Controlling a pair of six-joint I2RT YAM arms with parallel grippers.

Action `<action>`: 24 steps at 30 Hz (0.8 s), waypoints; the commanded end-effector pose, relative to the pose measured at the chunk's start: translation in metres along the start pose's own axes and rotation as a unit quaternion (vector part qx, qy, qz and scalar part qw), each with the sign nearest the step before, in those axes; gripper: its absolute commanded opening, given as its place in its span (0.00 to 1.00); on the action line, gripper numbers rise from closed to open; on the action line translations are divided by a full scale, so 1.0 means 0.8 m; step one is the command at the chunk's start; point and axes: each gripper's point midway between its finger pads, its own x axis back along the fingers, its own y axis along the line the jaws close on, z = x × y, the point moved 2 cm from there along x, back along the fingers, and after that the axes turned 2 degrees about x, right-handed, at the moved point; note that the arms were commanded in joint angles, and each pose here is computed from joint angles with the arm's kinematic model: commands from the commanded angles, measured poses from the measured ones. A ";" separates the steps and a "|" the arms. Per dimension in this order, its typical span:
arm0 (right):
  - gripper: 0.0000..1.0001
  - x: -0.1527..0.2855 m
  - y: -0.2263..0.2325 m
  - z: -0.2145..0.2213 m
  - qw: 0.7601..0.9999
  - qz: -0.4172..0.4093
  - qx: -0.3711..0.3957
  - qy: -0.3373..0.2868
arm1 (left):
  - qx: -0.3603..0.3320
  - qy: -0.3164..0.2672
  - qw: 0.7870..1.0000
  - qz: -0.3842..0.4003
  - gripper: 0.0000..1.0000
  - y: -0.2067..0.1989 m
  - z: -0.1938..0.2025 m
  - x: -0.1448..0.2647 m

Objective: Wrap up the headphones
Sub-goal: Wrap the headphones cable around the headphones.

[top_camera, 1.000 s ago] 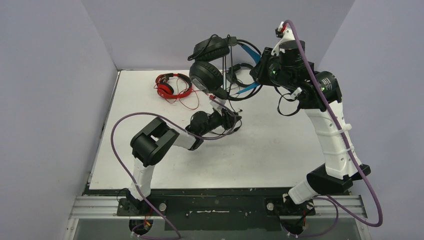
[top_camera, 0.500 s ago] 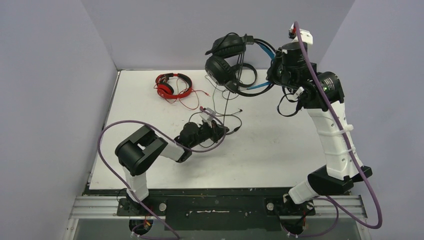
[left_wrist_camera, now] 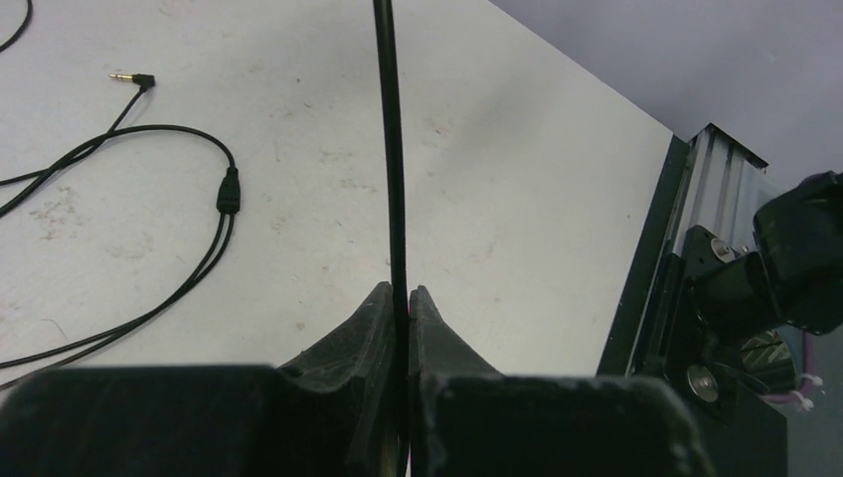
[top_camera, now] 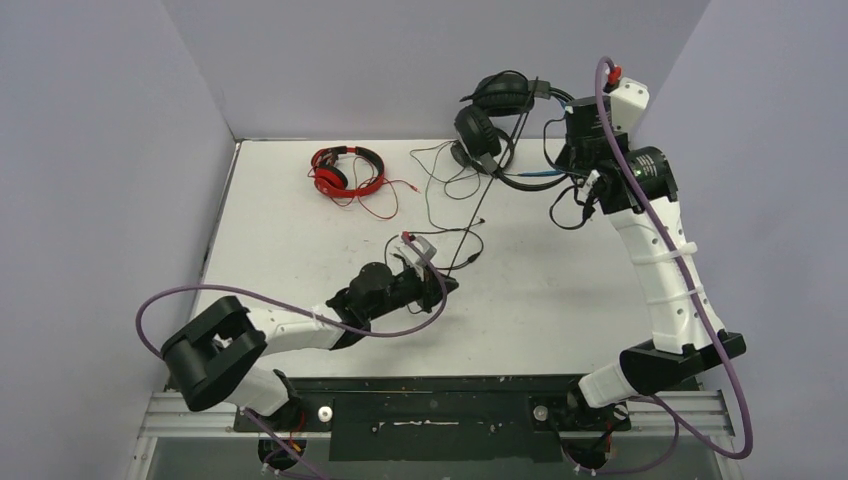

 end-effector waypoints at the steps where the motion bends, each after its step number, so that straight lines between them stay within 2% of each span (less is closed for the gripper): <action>1: 0.00 0.002 -0.011 -0.035 0.992 0.020 -0.100 -0.069 | -0.034 0.028 0.999 -0.016 0.00 -0.015 -0.007 0.018; 15: 0.00 -0.040 -0.055 0.005 0.986 0.117 -0.107 -0.051 | -0.074 0.077 0.994 0.024 0.00 -0.080 -0.026 0.074; 24: 0.00 -0.052 -0.068 0.029 0.984 0.135 -0.113 -0.034 | -0.082 0.102 0.989 0.068 0.00 -0.124 -0.022 0.077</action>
